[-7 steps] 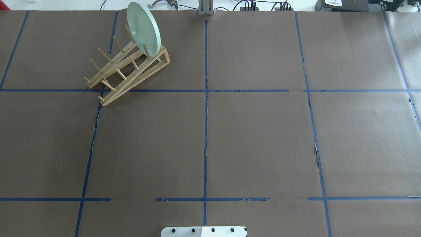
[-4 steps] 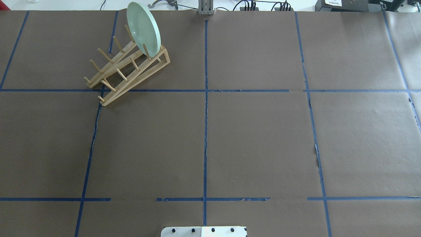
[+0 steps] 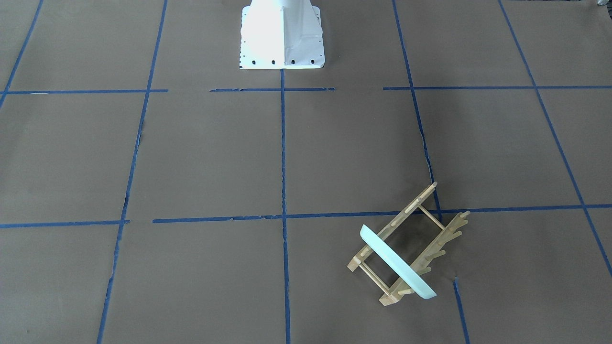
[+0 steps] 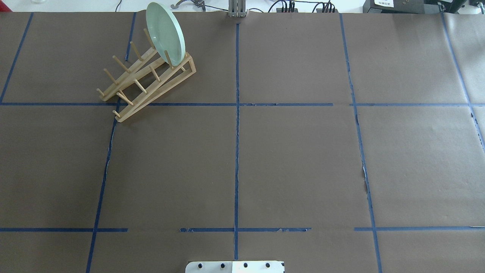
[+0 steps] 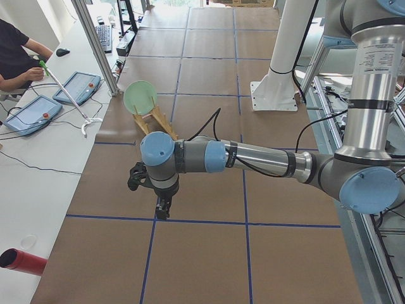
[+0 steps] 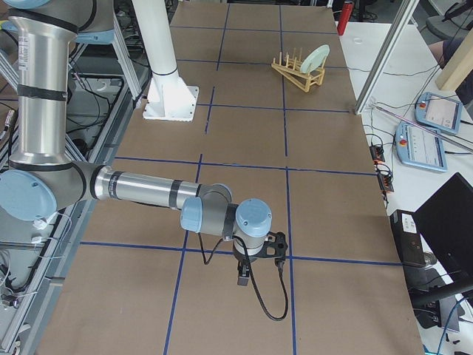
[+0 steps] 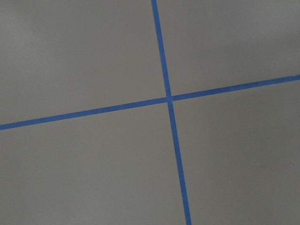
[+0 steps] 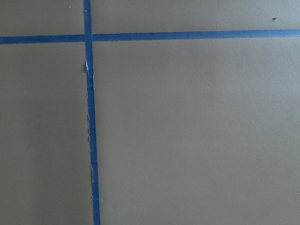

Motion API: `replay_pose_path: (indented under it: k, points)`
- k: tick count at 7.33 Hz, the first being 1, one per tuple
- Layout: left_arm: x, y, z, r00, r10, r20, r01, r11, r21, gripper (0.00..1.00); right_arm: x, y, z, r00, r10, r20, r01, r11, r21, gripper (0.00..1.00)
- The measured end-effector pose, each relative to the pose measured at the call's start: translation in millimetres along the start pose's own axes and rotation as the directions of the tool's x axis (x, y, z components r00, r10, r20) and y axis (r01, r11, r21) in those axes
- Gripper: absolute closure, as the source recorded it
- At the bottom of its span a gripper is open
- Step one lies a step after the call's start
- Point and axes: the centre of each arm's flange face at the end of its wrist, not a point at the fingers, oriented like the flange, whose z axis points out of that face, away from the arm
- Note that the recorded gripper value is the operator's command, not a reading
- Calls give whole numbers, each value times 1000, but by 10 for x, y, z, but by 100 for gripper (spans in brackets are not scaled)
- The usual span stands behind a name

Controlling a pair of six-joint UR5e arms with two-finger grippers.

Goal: Place plate on rack

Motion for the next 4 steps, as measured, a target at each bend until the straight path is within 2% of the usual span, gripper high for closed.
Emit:
replay_pose_path:
  k: [4]
  points:
    - [14, 5, 7, 1000, 0, -12, 0, 1000, -1, 0, 0, 0, 0, 1000, 0, 0, 0, 1000, 0, 0]
